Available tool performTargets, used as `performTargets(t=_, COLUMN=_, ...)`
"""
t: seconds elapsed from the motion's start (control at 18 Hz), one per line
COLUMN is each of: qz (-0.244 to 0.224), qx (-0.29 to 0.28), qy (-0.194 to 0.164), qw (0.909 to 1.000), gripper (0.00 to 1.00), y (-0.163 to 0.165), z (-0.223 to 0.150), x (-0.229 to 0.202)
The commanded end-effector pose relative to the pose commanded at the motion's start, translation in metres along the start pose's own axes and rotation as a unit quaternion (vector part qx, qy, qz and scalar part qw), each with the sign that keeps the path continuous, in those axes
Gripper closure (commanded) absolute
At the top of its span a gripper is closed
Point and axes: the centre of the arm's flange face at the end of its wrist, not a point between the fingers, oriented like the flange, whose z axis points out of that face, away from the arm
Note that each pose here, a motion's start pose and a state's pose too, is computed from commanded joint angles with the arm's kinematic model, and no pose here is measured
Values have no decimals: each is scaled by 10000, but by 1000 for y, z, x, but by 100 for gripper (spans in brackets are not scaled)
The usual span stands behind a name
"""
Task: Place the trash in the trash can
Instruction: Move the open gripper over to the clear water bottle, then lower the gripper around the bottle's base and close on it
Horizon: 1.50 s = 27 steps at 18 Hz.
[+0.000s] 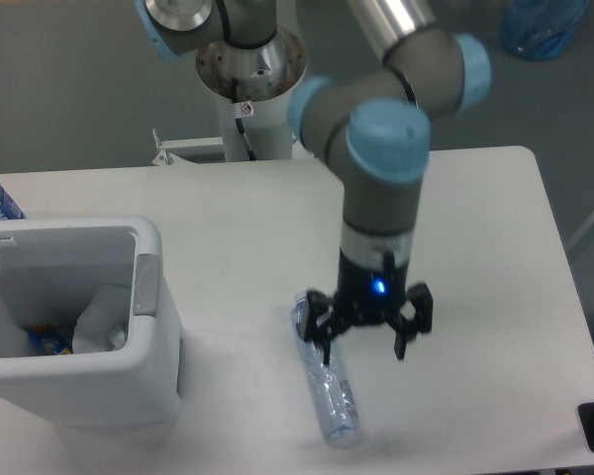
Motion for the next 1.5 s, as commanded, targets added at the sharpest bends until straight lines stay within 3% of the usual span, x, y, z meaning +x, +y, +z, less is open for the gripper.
performTargets(t=0.44, qz=-74, qx=-410, qy=229, qw=9989, gripper=0, y=9, z=76, x=-4)
performTargets(t=0.83, qz=-168, qx=-534, qy=240, qw=9981, gripper=0, y=14, z=99, x=-3)
performTargets(t=1.5, qz=35, qx=-862, qy=-106, qw=9962, gripper=0, y=22, z=145, x=23)
